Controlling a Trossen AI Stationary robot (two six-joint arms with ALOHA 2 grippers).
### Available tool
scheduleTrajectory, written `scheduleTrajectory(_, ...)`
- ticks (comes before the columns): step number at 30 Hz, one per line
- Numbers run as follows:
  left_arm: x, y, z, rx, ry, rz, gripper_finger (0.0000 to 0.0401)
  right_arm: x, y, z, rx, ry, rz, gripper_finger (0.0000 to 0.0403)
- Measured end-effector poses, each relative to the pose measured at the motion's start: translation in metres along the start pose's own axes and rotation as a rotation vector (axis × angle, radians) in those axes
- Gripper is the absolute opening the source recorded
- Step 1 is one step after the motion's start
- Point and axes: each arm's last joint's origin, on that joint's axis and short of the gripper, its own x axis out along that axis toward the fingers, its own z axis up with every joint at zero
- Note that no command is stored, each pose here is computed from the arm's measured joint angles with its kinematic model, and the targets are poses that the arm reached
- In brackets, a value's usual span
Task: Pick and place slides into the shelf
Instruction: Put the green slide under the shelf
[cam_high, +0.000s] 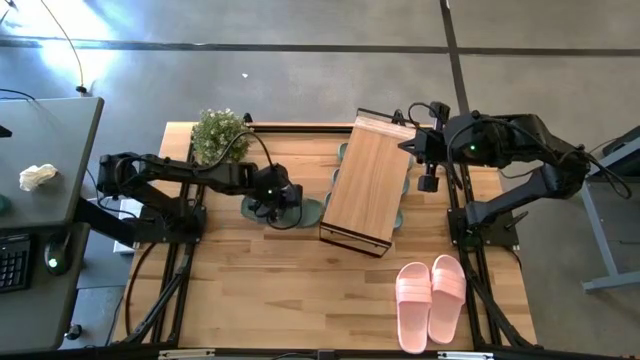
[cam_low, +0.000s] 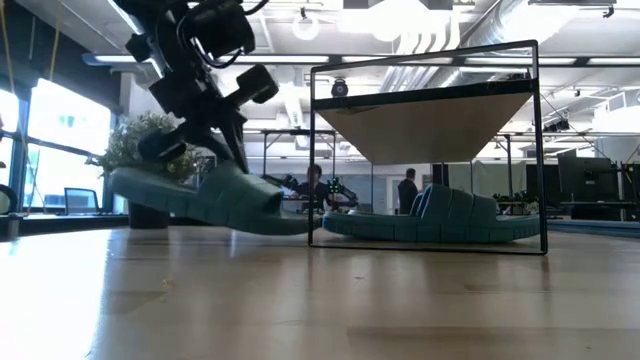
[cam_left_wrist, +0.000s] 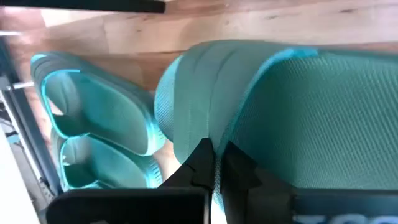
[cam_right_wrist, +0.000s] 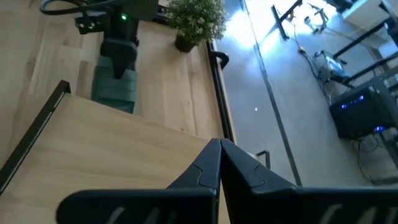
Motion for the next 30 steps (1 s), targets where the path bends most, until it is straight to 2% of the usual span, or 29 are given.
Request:
scheduleTrajectory(3,0.0,-0.001,0.001,0.006,-0.027,-0.008,0.0,0.0,0.0,-0.001,0.02,0.016,-0.013,0.0)
scheduleTrajectory(8,0.0,-0.001,0.003,0.09,-0.083,0.01,0.0,0.0,-0.001,-0.002,0.024,0.025,-0.032,0.0)
scheduleTrajectory(13,0.004,0.004,0.001,0.1,-0.079,0.056,0.0,0.0,-0.001,-0.002,0.028,0.027,-0.048,0.0)
scheduleTrajectory(19,0.018,0.002,0.002,0.127,-0.101,0.024,0.0,0.001,-0.001,-0.001,0.032,0.03,-0.061,0.0)
scheduleTrajectory(30,0.029,0.011,0.006,0.148,-0.117,0.106,0.0,0.013,0.004,0.002,0.015,0.063,-0.047,0.0)
